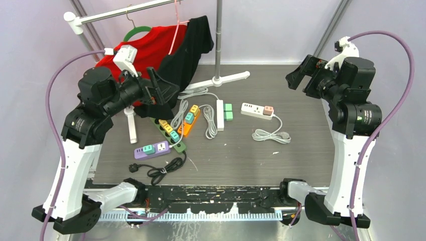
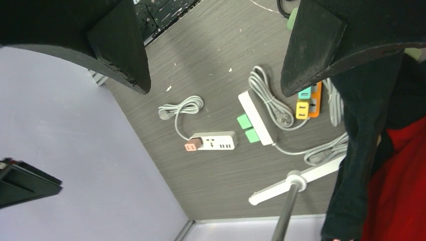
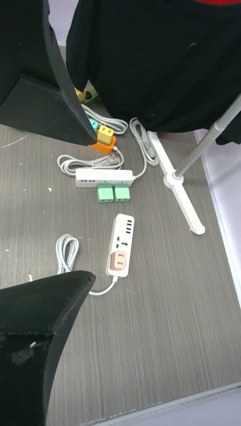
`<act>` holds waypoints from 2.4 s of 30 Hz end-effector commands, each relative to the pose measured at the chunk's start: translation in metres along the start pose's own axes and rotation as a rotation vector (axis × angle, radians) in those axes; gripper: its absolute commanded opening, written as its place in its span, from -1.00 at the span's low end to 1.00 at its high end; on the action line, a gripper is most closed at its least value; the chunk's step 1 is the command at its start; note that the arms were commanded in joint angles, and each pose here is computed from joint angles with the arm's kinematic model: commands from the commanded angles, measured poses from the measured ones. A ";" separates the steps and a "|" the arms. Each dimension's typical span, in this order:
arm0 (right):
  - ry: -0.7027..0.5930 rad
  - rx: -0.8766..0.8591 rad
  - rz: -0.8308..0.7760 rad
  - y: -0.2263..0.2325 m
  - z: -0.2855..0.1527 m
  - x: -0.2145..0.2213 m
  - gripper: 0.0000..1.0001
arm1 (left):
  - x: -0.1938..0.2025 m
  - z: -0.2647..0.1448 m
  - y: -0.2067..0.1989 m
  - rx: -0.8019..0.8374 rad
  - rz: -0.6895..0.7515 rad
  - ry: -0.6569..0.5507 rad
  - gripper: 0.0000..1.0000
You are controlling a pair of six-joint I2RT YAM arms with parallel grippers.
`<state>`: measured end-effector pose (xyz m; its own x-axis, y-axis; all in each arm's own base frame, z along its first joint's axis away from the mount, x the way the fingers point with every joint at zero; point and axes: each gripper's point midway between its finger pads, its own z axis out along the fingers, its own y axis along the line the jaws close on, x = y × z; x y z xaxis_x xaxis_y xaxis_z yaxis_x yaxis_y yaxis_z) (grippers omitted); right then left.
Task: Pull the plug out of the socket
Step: Pick up the socket from the center of the board.
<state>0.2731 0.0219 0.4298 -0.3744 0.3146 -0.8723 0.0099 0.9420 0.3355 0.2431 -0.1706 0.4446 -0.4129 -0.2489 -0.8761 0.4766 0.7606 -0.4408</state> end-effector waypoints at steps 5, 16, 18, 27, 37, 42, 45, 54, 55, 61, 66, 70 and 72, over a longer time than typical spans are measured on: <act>-0.024 -0.092 -0.095 0.009 0.012 0.001 0.99 | -0.038 0.006 -0.060 0.325 0.002 -0.149 0.99; 0.163 -0.379 -0.403 0.027 0.014 0.060 1.00 | 0.021 0.054 -0.142 0.448 0.281 0.058 0.99; 0.181 -0.377 -0.339 0.023 0.019 0.062 1.00 | 0.038 0.063 -0.147 0.430 0.320 0.097 0.99; 0.216 -0.354 -0.126 -0.006 0.041 0.082 0.99 | 0.130 0.127 -0.113 0.294 0.172 0.299 0.88; 0.384 -0.389 -0.194 -0.030 0.044 0.157 0.99 | 0.229 0.190 -0.022 -0.150 0.168 0.571 0.81; 0.405 -0.383 -0.197 -0.036 0.048 0.169 0.99 | 0.269 0.220 0.028 -0.239 0.185 0.709 0.81; 0.424 -0.383 -0.199 -0.039 0.050 0.175 1.00 | 0.272 0.238 0.045 -0.228 0.134 0.757 0.72; 0.464 -0.433 -0.134 -0.034 0.050 0.190 0.99 | 0.271 0.274 0.054 -0.204 0.044 0.735 0.60; 0.468 -0.437 -0.126 -0.033 0.051 0.193 1.00 | 0.271 0.276 0.056 -0.212 0.042 0.731 0.61; 0.462 -0.459 -0.084 -0.031 0.055 0.199 1.00 | 0.284 0.281 0.075 -0.319 0.017 0.762 0.56; 0.446 -0.464 -0.061 -0.029 0.059 0.197 1.00 | 0.300 0.278 0.085 -0.379 0.000 0.825 0.35; 0.446 -0.458 -0.046 -0.030 0.061 0.200 1.00 | 0.308 0.271 0.087 -0.400 0.002 0.864 0.34; 0.446 -0.454 -0.045 -0.031 0.062 0.202 1.00 | 0.316 0.265 0.086 -0.400 -0.007 0.887 0.35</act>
<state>0.2485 0.0618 0.2103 -0.7604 0.0935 -0.6427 -0.3418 0.7838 0.5184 0.3680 -0.3460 0.0673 -0.9193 0.1787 -0.3507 0.2610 0.9437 -0.2034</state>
